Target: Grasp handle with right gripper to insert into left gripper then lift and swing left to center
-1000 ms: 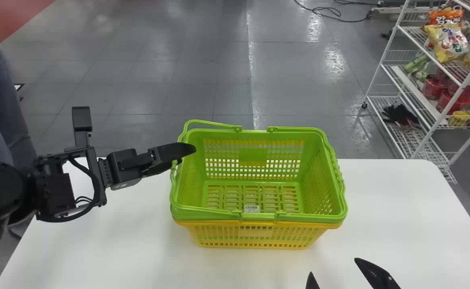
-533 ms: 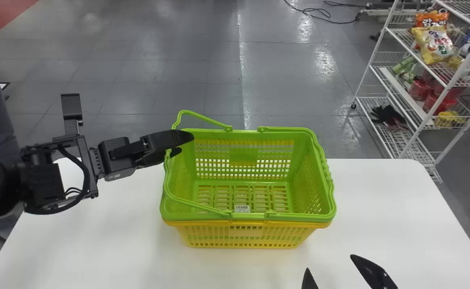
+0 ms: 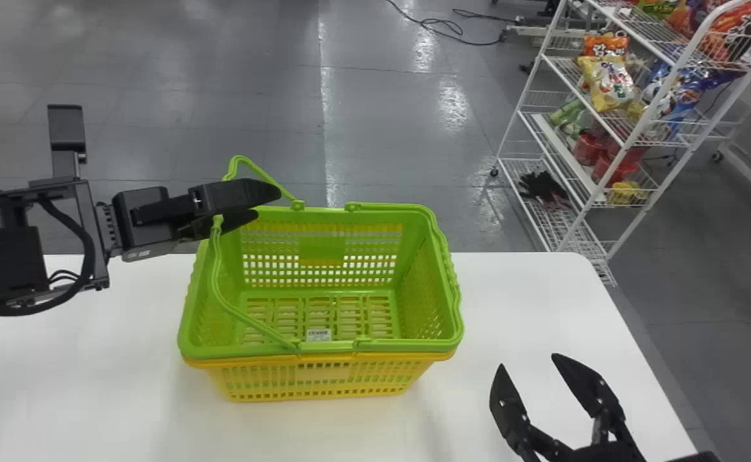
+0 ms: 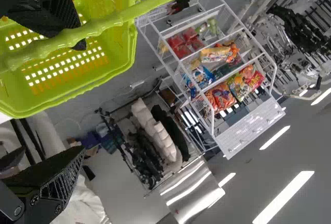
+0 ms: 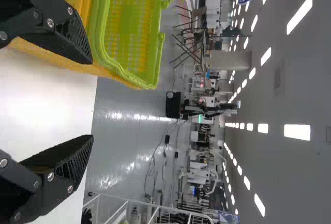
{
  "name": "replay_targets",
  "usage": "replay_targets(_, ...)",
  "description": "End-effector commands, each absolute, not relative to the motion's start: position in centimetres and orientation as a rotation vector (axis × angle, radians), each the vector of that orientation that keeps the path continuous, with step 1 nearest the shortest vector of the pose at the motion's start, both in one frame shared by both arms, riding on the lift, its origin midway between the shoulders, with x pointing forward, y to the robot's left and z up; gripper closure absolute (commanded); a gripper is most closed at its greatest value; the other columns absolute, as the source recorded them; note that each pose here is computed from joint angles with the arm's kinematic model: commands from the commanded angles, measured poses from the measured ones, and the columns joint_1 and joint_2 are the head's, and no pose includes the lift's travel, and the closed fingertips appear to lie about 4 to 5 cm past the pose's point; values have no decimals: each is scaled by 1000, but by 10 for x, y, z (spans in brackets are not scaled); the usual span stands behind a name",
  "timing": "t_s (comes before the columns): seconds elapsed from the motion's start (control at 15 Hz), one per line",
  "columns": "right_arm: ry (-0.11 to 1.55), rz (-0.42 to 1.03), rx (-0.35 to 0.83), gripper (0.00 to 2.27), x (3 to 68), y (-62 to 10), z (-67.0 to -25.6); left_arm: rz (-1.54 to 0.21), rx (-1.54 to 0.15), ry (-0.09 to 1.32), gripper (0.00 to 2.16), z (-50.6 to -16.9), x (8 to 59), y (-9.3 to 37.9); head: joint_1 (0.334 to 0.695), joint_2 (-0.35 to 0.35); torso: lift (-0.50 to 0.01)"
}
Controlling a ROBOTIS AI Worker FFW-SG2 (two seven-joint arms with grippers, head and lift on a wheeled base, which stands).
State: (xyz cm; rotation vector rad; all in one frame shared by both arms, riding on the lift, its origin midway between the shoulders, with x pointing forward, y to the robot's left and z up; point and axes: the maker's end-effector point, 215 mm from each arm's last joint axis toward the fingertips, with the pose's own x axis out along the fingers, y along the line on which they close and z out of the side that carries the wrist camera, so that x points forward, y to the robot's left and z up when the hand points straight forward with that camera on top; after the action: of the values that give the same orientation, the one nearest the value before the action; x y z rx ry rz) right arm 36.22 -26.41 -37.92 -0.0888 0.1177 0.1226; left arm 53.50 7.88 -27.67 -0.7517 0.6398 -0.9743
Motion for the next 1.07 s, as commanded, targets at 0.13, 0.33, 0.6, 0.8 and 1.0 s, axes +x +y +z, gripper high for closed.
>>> replay_targets(0.13,157,66,-117,1713,395,-304,-370,-995,-739,644,134,-271,538,66,695,-243,-93)
replay_targets(0.33,201,83,-128,2044,413,-309,-372,-1005,-743,638,134,-267,538,61,695,-272,-93)
replay_targets(0.6,242,102,-173,2044,432,-308,-375,-1008,-726,652,134,-271,537,56,695,-283,-93)
replay_targets(0.8,267,123,-213,2044,452,-301,-378,-1016,-711,662,134,-272,535,48,695,-282,-93)
replay_targets(1.0,295,161,-264,2040,470,-286,-385,-1025,-713,659,134,-269,534,39,695,-275,-93)
